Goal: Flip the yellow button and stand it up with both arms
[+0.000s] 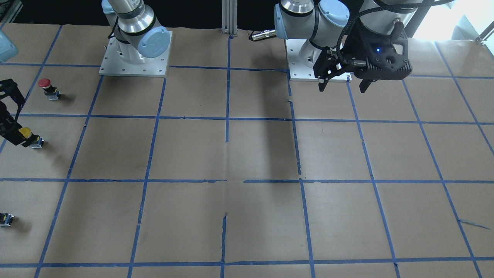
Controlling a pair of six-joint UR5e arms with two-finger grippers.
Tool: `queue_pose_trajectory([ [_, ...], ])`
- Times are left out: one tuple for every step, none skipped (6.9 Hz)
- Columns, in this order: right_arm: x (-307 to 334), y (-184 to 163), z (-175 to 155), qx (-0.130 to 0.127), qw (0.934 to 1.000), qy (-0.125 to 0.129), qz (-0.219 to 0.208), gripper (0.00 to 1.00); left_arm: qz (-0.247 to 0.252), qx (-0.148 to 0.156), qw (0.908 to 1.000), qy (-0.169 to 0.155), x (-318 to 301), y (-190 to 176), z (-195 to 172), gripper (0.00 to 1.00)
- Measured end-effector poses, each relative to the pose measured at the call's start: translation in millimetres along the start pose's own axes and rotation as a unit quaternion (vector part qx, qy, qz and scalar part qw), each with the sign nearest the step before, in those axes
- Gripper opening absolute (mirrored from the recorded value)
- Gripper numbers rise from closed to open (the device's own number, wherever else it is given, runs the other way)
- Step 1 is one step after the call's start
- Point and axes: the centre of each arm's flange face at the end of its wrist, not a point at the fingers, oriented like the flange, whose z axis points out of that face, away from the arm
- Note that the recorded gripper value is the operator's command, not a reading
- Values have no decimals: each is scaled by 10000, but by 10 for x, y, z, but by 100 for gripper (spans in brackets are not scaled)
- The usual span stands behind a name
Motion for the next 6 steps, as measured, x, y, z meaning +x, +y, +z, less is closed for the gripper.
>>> queue_pose_trajectory([
  [32,102,-128,-89,9995,41,289,99,-48,-15,10000,39,8,3,1,100],
  [79,196,-285,-124,9983,89,558,99,-71,-20,10000,60,12,5,0,100],
  [193,276,-484,-59,9968,186,773,100,-76,-12,9999,67,14,4,-10,100],
  [411,327,-762,144,9951,279,942,100,-77,2,9999,69,14,2,-24,100],
  [725,305,-1114,422,9918,246,1180,100,-77,16,9999,70,15,0,-38,100],
  [1086,169,-1432,668,9837,123,1667,100,-77,26,9999,70,15,-2,-48,100],
])
